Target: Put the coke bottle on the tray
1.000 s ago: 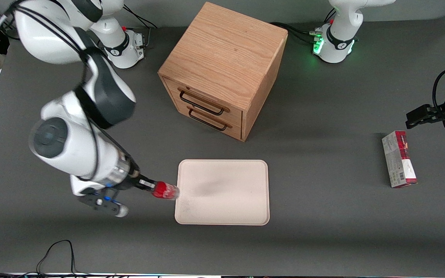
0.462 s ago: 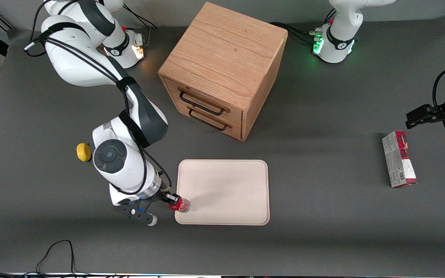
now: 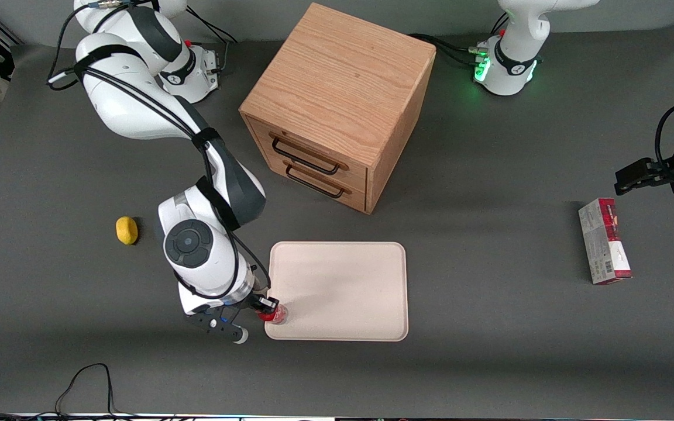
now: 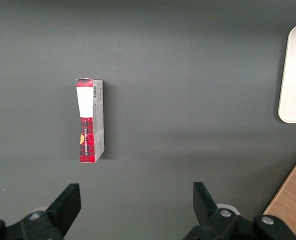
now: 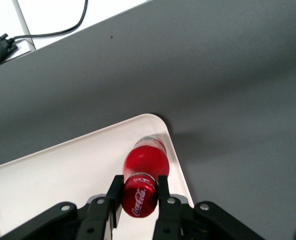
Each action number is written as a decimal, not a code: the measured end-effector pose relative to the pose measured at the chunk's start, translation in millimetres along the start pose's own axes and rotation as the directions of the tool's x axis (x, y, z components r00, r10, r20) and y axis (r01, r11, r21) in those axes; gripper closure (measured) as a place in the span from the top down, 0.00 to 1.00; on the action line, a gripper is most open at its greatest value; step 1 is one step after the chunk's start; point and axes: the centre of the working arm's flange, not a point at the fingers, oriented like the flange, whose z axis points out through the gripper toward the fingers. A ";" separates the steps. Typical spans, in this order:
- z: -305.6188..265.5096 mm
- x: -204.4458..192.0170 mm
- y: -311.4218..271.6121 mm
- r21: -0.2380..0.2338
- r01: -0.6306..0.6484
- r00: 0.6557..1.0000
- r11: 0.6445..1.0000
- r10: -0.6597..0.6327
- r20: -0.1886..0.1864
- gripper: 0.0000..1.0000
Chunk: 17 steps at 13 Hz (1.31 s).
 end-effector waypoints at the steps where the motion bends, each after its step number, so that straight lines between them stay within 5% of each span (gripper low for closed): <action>1: 3.5 -1.1 -0.6 -0.002 0.002 1.000 1.000 -0.002 0.003 0.31; 4: 8.1 -1.3 -0.3 -0.004 0.002 1.000 1.000 -0.002 0.004 0.35; 10: 3.1 3.1 2.5 -0.006 -0.005 1.000 1.000 0.005 -0.004 1.00; 14: -29.7 6.4 33.5 -0.129 0.094 0.992 0.987 -0.082 0.095 1.00; 17: -78.1 23.1 96.9 -0.104 0.220 0.966 0.970 -0.201 0.164 1.00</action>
